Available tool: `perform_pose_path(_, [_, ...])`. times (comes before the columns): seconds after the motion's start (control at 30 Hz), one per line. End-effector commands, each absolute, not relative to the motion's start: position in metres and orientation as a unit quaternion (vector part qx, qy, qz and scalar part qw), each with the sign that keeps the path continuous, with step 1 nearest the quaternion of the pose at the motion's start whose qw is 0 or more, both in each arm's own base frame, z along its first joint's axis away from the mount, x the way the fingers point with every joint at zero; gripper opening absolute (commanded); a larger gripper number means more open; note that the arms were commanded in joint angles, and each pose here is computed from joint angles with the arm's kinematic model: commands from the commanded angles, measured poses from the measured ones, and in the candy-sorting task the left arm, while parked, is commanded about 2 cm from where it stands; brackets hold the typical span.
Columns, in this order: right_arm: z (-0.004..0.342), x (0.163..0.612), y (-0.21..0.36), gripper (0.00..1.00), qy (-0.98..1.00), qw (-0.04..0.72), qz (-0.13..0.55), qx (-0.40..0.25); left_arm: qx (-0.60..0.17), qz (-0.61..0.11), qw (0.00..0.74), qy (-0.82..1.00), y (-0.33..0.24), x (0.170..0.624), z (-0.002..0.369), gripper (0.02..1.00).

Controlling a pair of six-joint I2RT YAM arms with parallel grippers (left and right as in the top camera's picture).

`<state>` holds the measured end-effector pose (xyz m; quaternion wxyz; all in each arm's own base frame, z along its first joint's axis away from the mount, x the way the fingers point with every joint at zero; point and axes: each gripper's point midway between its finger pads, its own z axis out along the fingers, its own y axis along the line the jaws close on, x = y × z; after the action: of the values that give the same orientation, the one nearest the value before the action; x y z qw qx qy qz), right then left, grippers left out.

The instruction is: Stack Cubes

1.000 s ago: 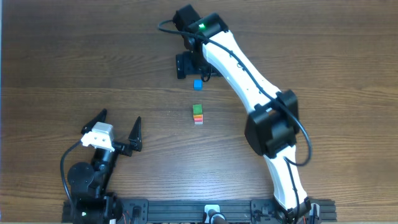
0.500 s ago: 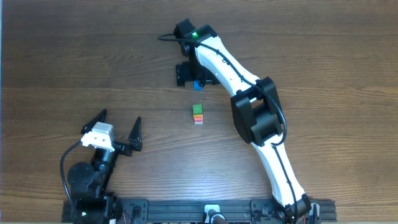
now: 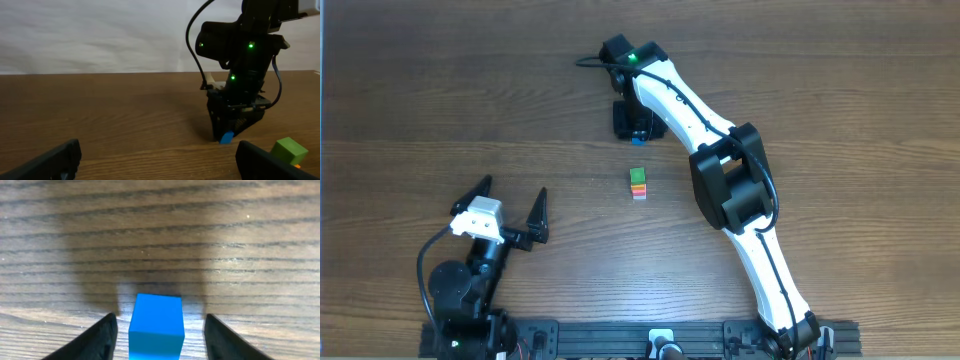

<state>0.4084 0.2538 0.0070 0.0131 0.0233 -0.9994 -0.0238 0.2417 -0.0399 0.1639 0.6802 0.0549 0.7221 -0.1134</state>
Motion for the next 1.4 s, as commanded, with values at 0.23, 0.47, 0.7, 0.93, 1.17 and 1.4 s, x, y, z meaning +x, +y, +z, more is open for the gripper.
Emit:
perform_pose_path(0.23, [0.005,0.407,0.26,0.086,-0.999,0.013,-0.027,0.023,0.047,-0.116,0.679,0.723,-0.038,0.242,0.162,1.0])
perform_pose_path(0.47, [0.008,0.405,0.26,0.009,-0.999,0.015,-0.025,0.024,0.047,-0.116,0.679,0.723,-0.038,0.242,0.162,1.0])
perform_pose_path(0.7, [0.062,0.408,0.253,0.009,-0.999,-0.024,-0.032,0.023,0.047,-0.116,0.679,0.723,-0.038,0.242,0.162,1.0])
perform_pose_path(0.93, [0.168,0.393,0.239,0.012,-0.993,-0.109,-0.043,0.032,0.047,-0.116,0.679,0.723,-0.038,0.242,0.162,1.0])
perform_pose_path(1.17, [0.202,0.34,0.233,0.012,-0.994,-0.092,-0.028,0.06,0.047,-0.116,0.679,0.723,-0.038,0.242,0.162,1.0])
perform_pose_path(1.4, [0.185,0.309,0.238,0.012,-0.996,-0.065,-0.017,0.061,0.047,-0.116,0.679,0.723,-0.038,0.242,0.162,1.0])
